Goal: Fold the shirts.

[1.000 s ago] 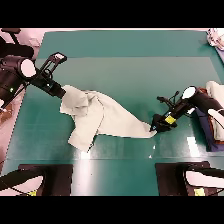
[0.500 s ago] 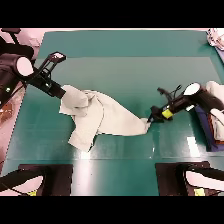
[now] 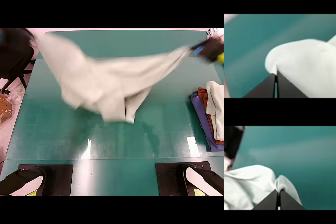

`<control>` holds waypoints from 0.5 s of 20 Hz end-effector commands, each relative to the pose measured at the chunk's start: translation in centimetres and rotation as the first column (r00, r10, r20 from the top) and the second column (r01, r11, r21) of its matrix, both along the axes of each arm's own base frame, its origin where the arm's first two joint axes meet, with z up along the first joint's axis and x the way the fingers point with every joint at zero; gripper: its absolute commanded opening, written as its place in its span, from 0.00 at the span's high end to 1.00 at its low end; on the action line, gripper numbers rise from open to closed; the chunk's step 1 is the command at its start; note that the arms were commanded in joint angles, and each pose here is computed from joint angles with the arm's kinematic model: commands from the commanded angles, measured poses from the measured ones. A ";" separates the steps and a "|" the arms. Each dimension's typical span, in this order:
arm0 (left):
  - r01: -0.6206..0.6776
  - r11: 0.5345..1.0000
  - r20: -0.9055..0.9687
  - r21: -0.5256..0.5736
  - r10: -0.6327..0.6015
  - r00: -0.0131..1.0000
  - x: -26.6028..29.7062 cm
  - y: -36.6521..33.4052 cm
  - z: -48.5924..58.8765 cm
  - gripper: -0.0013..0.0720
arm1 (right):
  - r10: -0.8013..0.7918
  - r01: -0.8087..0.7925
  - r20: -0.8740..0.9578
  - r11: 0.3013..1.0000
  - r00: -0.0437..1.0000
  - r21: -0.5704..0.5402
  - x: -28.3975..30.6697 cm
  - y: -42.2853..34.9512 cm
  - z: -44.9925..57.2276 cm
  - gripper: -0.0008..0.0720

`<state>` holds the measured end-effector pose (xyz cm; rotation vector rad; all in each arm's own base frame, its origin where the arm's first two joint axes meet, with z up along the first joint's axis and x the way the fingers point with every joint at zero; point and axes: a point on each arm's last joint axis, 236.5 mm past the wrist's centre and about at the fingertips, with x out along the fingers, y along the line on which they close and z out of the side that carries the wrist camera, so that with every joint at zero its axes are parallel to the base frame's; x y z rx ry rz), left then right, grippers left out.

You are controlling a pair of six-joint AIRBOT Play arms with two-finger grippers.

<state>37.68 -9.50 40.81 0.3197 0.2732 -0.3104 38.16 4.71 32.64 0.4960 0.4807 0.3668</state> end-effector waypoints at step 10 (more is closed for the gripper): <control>-0.015 0.998 -0.159 0.066 0.025 0.987 -6.8 2.2 -2.3 0.95 | -0.186 0.190 0.067 0.979 0.980 -0.069 -4.3 -6.8 4.4 0.97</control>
